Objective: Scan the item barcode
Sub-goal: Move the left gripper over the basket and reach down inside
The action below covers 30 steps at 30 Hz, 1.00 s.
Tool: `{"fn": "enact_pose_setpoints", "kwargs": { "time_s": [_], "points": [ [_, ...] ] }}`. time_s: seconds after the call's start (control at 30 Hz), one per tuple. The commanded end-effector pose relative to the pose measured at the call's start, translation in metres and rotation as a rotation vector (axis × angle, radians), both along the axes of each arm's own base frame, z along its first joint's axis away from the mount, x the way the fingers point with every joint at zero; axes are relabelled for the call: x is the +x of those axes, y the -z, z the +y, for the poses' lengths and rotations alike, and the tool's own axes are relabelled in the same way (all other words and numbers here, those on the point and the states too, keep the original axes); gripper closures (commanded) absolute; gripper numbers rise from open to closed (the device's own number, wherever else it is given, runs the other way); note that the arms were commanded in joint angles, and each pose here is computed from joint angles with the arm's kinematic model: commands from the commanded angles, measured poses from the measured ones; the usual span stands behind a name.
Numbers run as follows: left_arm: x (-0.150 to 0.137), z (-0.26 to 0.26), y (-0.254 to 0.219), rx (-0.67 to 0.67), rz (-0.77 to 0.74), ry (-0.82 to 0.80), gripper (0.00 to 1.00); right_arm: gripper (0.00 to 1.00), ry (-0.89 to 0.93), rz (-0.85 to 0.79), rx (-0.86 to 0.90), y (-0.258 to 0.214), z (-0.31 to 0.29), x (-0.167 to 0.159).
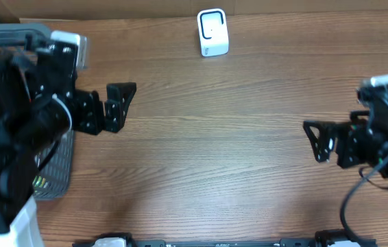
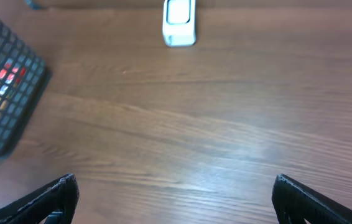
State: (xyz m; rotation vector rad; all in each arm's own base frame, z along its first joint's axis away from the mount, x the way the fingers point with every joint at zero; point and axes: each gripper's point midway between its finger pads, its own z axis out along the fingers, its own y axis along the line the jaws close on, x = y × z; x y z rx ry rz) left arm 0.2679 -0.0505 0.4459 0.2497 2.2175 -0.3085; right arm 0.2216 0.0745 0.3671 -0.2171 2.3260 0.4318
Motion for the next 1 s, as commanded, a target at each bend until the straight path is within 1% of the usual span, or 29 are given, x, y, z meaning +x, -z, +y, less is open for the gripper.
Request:
{"fn": "enact_pose_setpoints", "kwargs": {
  "time_s": [0.0,0.1,0.17,0.23,0.3,0.37,0.4,0.53,0.67,0.77,0.9,0.97],
  "points": [
    [0.011,0.0,0.0,0.012,0.008,0.016,0.0,0.0,-0.077,0.032,0.071,-0.003,0.018,0.004],
    [0.02,0.001,0.017,0.014,0.078,0.013,0.01,0.0,-0.107,0.07,0.101,0.003,0.026,0.011],
    [0.026,-0.003,0.026,-0.009,0.124,0.028,0.0,0.0,-0.121,0.102,0.116,0.008,0.03,0.014],
    [0.033,-0.002,0.031,-0.008,0.137,0.027,0.0,0.0,-0.124,0.131,0.119,0.013,0.031,0.017],
    [0.039,0.008,0.031,0.008,0.132,-0.029,0.0,0.0,-0.123,0.153,0.119,0.017,0.031,0.019],
    [0.046,0.036,0.027,-0.02,0.127,-0.198,0.0,0.0,-0.121,0.165,0.118,0.02,0.032,0.021],
    [0.047,0.048,0.024,-0.04,0.123,-0.258,0.0,0.0,-0.121,0.168,0.118,0.02,0.032,0.021],
    [0.04,0.105,0.019,-0.126,0.119,-0.503,0.0,0.0,-0.121,0.169,0.117,0.021,0.032,0.022],
    [0.016,0.178,0.031,-0.207,0.164,-0.822,0.0,0.0,-0.115,0.171,0.105,0.022,0.03,0.022],
    [-0.003,0.216,0.043,-0.247,0.209,-0.978,0.0,0.0,-0.096,0.18,0.083,0.026,0.025,0.021],
    [-0.021,0.248,0.064,-0.296,0.293,-1.112,0.05,0.0,-0.088,0.192,0.074,0.028,0.023,0.02],
    [-0.028,0.26,0.076,-0.301,0.346,-1.182,0.14,0.0,-0.087,0.196,0.073,0.029,0.023,0.019]
  ]
}}
